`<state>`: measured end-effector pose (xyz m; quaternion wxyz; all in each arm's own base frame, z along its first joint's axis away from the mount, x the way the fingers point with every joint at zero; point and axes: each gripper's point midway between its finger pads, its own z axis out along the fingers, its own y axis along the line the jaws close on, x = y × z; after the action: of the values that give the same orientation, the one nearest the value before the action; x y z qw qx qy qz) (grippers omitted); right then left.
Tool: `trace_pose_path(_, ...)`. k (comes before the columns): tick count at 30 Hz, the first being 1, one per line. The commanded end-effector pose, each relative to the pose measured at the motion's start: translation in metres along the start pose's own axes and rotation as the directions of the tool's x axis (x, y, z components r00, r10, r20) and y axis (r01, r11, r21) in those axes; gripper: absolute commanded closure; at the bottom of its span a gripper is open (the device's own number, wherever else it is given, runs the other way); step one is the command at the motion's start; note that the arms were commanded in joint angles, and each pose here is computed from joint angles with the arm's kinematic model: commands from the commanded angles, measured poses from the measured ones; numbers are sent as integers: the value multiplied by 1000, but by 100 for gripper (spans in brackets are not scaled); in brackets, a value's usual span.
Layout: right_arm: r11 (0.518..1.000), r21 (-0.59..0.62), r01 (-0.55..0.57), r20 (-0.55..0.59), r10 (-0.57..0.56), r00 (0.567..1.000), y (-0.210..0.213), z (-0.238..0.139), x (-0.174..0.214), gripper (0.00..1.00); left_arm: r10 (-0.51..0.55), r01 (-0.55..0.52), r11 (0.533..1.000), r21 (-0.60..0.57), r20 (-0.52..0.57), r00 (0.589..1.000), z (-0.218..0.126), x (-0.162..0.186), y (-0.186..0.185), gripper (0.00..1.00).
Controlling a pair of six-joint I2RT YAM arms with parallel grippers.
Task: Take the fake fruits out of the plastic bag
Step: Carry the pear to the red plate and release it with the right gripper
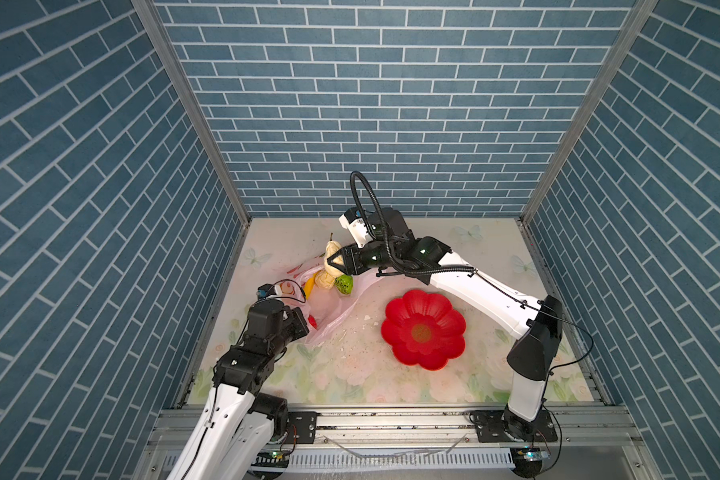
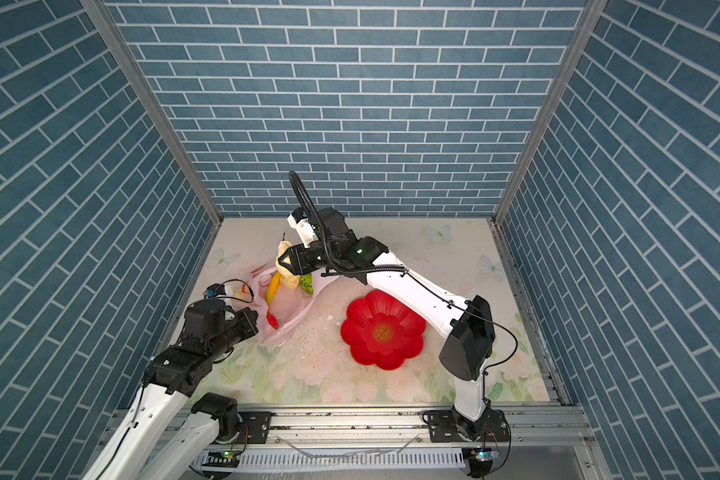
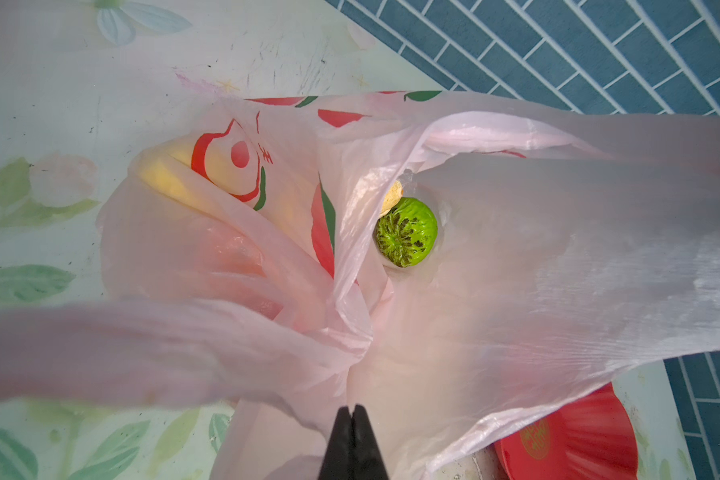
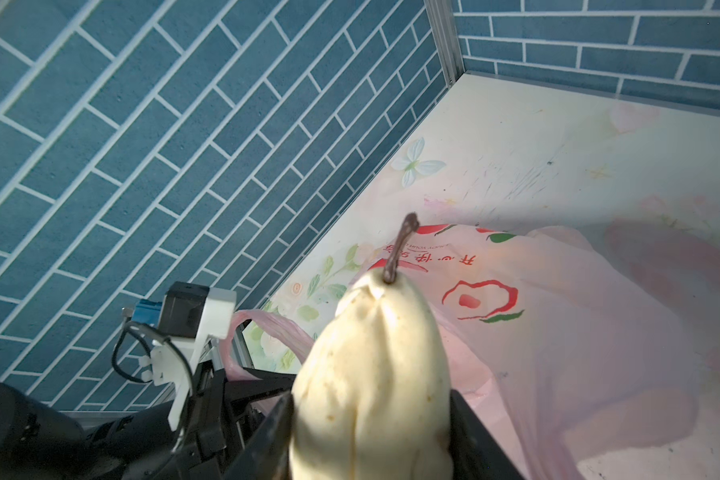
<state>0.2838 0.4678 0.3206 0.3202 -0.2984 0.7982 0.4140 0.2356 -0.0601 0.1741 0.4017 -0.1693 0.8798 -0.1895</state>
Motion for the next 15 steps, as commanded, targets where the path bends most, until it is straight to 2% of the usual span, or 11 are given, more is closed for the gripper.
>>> trace_pose_path(1, 1000, 8, -27, 140, 26, 990, -5, -42, -38, 86, 0, 0, 1000, -1, 0, 1000, -3, -2, -1, 100)
trace_pose_path(8, 991, 86, -99, 209, 79, 975, -46, -72, -49, 87, -13, 13, 1000, -2, 0, 1000, -2, 1, 0, 100)
trace_pose_path(11, 974, 194, -118, 203, 78, 976, -74, -81, -40, 87, -14, 14, 1000, -7, -1, 1000, -2, 1, 1, 100)
trace_pose_path(15, 919, 369, -140, 157, 87, 984, -115, -94, -9, 87, -13, 13, 1000, -8, 2, 1000, -2, 0, 1, 100)
